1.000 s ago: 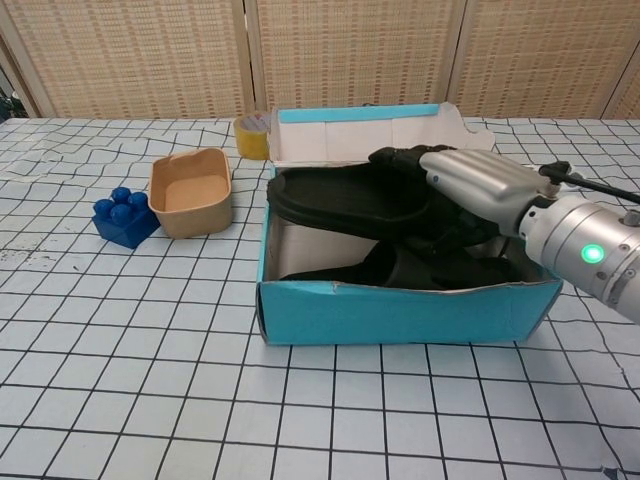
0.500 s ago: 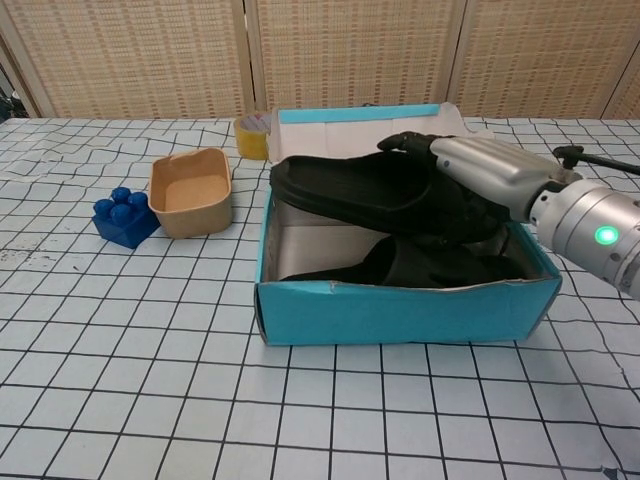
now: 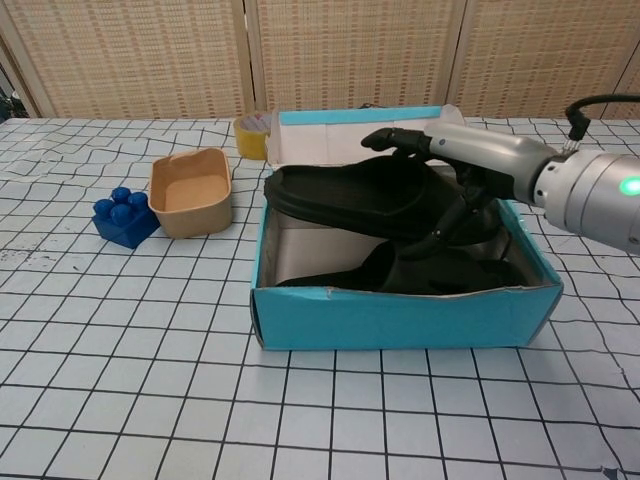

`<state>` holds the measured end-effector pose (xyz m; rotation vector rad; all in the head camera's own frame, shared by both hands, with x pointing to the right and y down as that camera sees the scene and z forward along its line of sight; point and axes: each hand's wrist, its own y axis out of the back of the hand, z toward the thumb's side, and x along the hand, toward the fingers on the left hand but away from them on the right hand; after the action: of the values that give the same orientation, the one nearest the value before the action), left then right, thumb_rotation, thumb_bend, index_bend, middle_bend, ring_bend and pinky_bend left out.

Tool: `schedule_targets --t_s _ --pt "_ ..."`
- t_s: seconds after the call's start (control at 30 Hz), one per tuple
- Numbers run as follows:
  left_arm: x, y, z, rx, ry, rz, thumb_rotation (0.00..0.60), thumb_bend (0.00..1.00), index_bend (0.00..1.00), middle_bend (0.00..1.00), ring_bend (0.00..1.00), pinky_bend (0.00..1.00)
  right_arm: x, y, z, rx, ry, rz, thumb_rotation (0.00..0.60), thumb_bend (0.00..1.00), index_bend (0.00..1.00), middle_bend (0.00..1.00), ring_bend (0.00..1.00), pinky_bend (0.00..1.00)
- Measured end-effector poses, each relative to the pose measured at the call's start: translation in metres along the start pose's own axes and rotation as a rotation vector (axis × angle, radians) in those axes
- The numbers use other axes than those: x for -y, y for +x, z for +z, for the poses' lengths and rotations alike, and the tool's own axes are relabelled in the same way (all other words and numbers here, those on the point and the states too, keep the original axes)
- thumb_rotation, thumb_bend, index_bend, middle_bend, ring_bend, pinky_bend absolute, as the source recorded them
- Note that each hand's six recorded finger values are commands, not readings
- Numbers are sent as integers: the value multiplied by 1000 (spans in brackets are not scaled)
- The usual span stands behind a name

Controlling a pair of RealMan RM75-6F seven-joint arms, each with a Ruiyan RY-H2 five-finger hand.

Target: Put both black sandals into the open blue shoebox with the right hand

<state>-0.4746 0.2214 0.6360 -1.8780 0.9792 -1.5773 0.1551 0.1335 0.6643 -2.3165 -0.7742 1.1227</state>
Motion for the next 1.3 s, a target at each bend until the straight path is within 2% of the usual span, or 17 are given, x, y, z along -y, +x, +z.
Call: schedule_targets --t_s 0.13,0.27,0.33,0.37,0.43,0.5,0.57,0.63,0.77,0.87,1.3 --pt "0 0 0 1 -2 -1 600 580 389 386 421 551 -4 0 14 -41 -13 -47 600 0 0 0 0 0" --pt "0 0 0 0 -4 -2 600 580 389 386 421 551 -6 1 26 -66 25 -99 600 0 0 4 0 0" --pt "0 0 1 2 -5 -1 600 580 389 386 421 551 -4 0 35 -82 28 -121 600 7 45 93 6 30" --pt "-1 0 1 4 -4 0 600 580 390 386 421 551 -2 0 42 -95 19 -134 600 47 98 162 42 90" --pt "0 -1 1 3 -3 -1 600 579 389 386 421 551 1 -2 51 -116 3 -157 600 259 322 351 233 324" --pt "0 -1 0 2 -6 -2 600 579 389 387 421 551 3 -5 60 -137 -6 -189 600 457 518 471 363 449" --pt "-1 0 0 1 -8 -3 600 579 389 387 421 551 5 -9 65 -149 -1 -217 600 614 653 545 429 511" --pt "-1 -1 0 2 -7 -1 600 580 389 388 421 551 7 -14 66 -154 18 -239 600 704 718 587 467 542" --pt "-1 -1 0 2 -13 0 600 580 389 389 421 551 13 -28 65 -151 68 -278 600 727 734 597 469 543" --pt "-2 -1 0 5 -10 0 600 580 389 394 421 552 19 -38 61 -137 88 -282 600 727 736 597 469 542" --pt "-2 -1 -1 1 -19 -1 600 579 390 398 421 552 55 -52 25 -75 148 -186 600 727 736 597 469 542"
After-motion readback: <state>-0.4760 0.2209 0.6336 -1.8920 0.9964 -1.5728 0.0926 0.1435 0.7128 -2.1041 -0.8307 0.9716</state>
